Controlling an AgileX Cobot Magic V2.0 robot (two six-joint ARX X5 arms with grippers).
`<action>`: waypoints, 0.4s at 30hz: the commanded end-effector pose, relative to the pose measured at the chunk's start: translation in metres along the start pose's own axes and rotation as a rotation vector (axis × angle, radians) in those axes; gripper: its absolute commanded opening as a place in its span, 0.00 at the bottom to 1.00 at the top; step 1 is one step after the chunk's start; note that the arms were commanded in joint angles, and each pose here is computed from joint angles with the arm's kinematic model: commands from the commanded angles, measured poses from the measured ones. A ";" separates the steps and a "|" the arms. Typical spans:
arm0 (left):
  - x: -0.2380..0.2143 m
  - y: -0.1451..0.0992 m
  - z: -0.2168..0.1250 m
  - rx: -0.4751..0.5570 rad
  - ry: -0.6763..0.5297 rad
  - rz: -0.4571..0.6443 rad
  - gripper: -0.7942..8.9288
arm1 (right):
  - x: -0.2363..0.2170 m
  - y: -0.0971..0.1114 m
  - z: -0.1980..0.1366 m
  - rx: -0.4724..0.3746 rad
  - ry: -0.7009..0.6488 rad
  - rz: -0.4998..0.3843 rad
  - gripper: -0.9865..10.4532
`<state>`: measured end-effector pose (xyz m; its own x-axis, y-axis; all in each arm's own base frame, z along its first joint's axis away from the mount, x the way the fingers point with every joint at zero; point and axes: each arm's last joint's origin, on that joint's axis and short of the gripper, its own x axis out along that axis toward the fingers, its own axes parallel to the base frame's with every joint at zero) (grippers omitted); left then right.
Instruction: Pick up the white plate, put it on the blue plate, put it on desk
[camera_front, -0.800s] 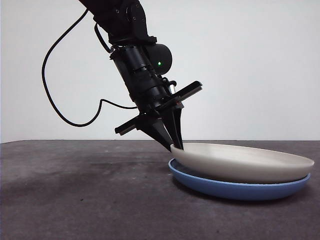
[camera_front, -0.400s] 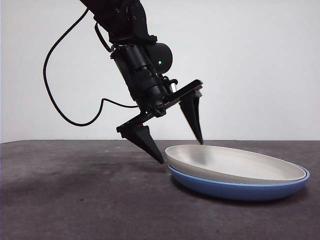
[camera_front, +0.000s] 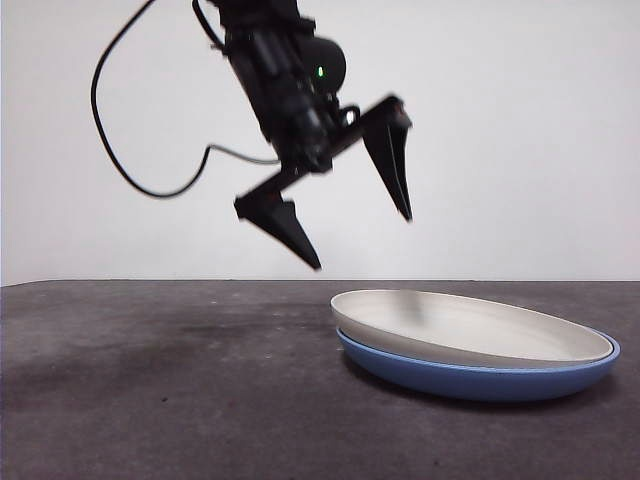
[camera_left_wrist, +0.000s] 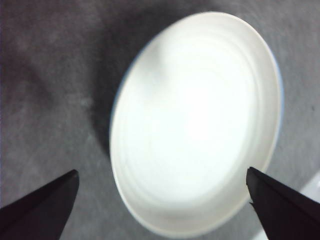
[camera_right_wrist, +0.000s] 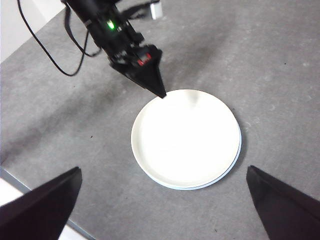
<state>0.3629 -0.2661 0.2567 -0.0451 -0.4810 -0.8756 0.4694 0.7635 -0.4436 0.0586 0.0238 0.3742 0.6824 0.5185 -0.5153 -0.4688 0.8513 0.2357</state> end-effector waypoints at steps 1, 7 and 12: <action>-0.025 -0.013 -0.001 0.087 -0.021 -0.003 0.69 | -0.004 0.002 0.004 -0.023 -0.025 0.002 0.57; -0.081 -0.036 -0.024 0.165 -0.086 -0.009 0.69 | -0.004 0.001 0.005 -0.011 -0.027 -0.032 0.57; -0.136 -0.056 -0.060 0.239 -0.133 -0.011 0.69 | -0.004 -0.001 0.005 0.008 -0.032 -0.095 0.57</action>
<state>0.2945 -0.2182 0.3800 0.0440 -0.5405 -0.8402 0.6219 0.6730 -0.4004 0.0598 0.0216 0.3738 0.7244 0.4407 -0.5302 -0.4029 0.8946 0.1931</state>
